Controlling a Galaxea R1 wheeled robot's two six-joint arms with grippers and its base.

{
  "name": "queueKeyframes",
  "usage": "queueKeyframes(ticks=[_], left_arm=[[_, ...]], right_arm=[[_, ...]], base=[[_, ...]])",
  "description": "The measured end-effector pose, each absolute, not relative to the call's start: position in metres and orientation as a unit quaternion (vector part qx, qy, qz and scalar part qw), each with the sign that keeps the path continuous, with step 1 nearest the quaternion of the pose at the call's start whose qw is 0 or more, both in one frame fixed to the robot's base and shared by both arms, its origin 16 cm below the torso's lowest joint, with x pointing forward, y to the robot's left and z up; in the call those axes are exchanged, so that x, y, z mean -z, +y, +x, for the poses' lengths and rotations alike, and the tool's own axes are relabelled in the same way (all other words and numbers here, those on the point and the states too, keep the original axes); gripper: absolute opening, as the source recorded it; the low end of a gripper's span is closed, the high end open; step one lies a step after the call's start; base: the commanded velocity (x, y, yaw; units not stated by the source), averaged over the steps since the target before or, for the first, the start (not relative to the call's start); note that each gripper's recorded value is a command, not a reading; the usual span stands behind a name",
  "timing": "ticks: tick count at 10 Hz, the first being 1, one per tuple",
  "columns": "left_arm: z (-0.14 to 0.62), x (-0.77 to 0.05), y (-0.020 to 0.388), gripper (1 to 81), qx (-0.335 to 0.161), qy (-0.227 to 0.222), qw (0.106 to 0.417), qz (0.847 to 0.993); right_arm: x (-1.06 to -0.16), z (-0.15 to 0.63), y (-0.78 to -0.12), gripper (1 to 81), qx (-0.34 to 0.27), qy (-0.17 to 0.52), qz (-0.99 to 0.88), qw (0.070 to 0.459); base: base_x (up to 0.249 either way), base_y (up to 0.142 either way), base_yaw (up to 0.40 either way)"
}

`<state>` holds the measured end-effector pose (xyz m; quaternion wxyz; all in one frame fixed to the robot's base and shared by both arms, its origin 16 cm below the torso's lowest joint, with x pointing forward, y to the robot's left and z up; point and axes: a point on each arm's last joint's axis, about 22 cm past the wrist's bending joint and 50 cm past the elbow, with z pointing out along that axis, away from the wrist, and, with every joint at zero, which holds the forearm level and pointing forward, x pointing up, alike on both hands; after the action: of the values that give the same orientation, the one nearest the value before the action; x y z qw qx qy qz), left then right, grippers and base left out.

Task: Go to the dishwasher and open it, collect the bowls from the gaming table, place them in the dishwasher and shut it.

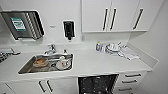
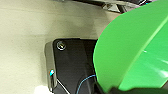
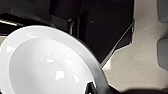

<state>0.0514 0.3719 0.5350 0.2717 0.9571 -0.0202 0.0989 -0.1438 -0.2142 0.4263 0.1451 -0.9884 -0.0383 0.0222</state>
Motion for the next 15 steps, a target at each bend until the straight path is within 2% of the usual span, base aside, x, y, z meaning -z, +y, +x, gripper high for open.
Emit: queueKeyframes(ticks=[1, 2, 4, 5, 9, 11, 13, 15], left_arm=[[0.08, -0.542, 0.392, 1.0, -0.118, -0.011, 0.263, 0.957], [0.116, -0.552, 0.397, 1.0, -0.144, -0.003, 0.268, 0.953], [0.159, -0.575, 0.37, 1.0, -0.174, 0.008, 0.308, 0.935], [0.163, -0.584, 0.354, 1.0, -0.169, 0.013, 0.325, 0.931], [0.23, -0.605, 0.3, 1.0, -0.138, -0.002, 0.346, 0.928], [0.27, -0.608, 0.279, 1.0, -0.122, -0.021, 0.339, 0.933], [0.304, -0.605, 0.27, 1.0, -0.097, -0.038, 0.304, 0.947], [0.357, -0.622, 0.249, 1.0, -0.107, -0.061, 0.285, 0.951]], right_arm=[[-0.426, -0.144, -0.214, 1.0, -0.022, -0.038, -0.988, 0.145], [-0.426, -0.144, -0.214, 1.0, -0.022, -0.038, -0.988, 0.145], [-0.426, -0.144, -0.214, 1.0, -0.023, -0.038, -0.988, 0.145], [-0.427, -0.146, -0.214, 1.0, -0.025, -0.038, -0.988, 0.146], [-0.436, -0.182, -0.212, 1.0, -0.073, -0.029, -0.986, 0.149], [-0.442, -0.199, -0.21, 1.0, -0.097, -0.023, -0.983, 0.152], [-0.448, -0.215, -0.209, 1.0, -0.118, -0.019, -0.981, 0.153], [-0.447, -0.212, -0.205, 1.0, -0.117, -0.017, -0.981, 0.156]], base=[[0.0, 0.0, 0.0], [0.0, 0.0, 0.0], [0.0, 0.0, 0.0], [0.0, 0.0, 0.0], [0.0, 0.0, 0.0], [0.0, 0.0, 0.0], [0.0, 0.0, 0.0], [0.0, 0.0, 0.0]])
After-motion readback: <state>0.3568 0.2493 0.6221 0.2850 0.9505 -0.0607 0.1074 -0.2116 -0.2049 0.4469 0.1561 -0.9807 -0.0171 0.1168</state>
